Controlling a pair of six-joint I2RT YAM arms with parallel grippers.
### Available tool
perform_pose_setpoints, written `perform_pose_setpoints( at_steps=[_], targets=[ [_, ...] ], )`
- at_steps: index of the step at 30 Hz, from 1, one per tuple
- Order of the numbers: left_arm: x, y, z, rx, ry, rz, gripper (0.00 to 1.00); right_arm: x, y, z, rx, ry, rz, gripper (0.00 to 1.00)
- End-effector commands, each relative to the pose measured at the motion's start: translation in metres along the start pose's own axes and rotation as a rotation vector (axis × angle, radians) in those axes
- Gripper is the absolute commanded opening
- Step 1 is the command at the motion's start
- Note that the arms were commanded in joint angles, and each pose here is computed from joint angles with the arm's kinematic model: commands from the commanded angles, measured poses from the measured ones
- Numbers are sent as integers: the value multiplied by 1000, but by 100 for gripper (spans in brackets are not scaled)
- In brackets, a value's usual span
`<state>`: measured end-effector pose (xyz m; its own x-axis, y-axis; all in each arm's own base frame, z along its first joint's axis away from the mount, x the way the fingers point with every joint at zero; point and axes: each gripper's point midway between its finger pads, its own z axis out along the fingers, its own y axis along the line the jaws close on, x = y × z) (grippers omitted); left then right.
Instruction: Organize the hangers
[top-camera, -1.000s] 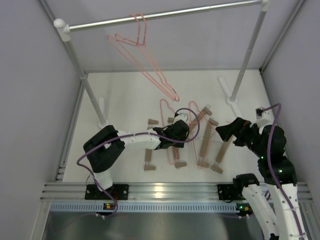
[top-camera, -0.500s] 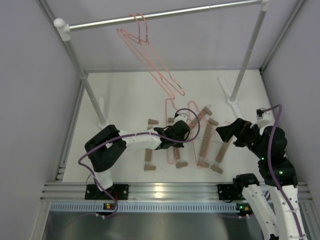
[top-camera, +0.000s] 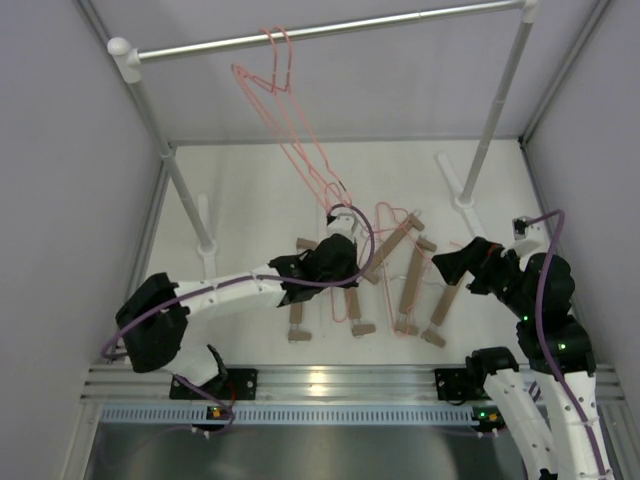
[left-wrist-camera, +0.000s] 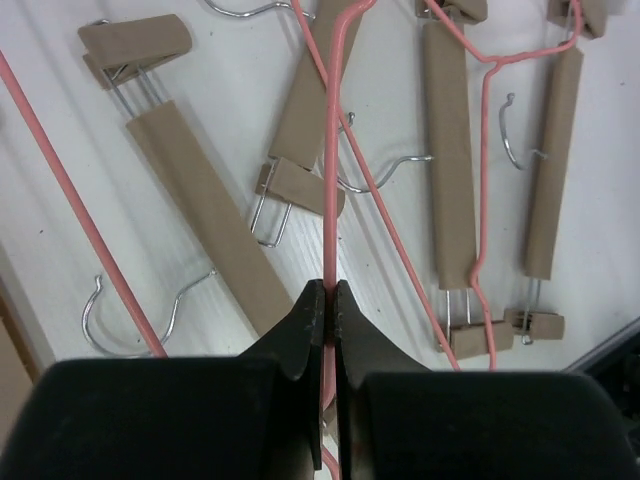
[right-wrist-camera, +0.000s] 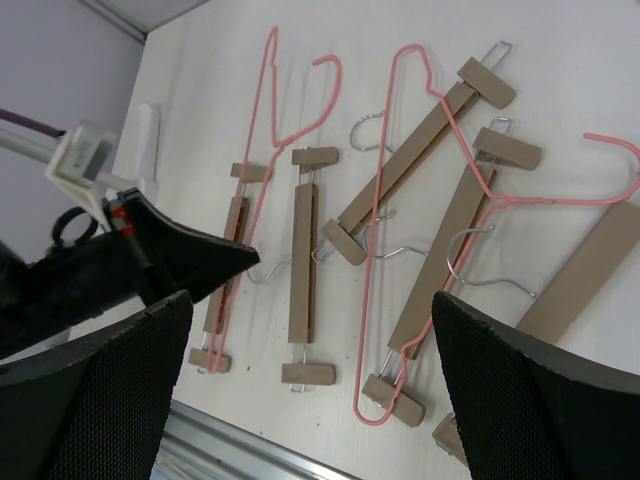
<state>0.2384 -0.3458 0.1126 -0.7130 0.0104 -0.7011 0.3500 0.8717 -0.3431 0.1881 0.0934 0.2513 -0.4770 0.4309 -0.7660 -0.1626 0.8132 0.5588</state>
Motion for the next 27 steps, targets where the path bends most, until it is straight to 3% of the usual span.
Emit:
perform_pose_setpoints(
  at_steps=[1, 10, 20, 27],
  targets=[
    [-15, 1, -26, 34, -83, -74, 0, -5, 0, -5, 8, -18, -20, 99],
    [12, 54, -95, 61, -185, -278, 0, -8, 1, -5, 13, -19, -29, 99],
    [-22, 96, -188, 129, -465, -539, 0, -4, 0, -5, 11, -7, -28, 99],
    [-47, 98, -224, 188, -568, -595, 0, -5, 1, -4, 11, 1, -27, 99]
  ],
)
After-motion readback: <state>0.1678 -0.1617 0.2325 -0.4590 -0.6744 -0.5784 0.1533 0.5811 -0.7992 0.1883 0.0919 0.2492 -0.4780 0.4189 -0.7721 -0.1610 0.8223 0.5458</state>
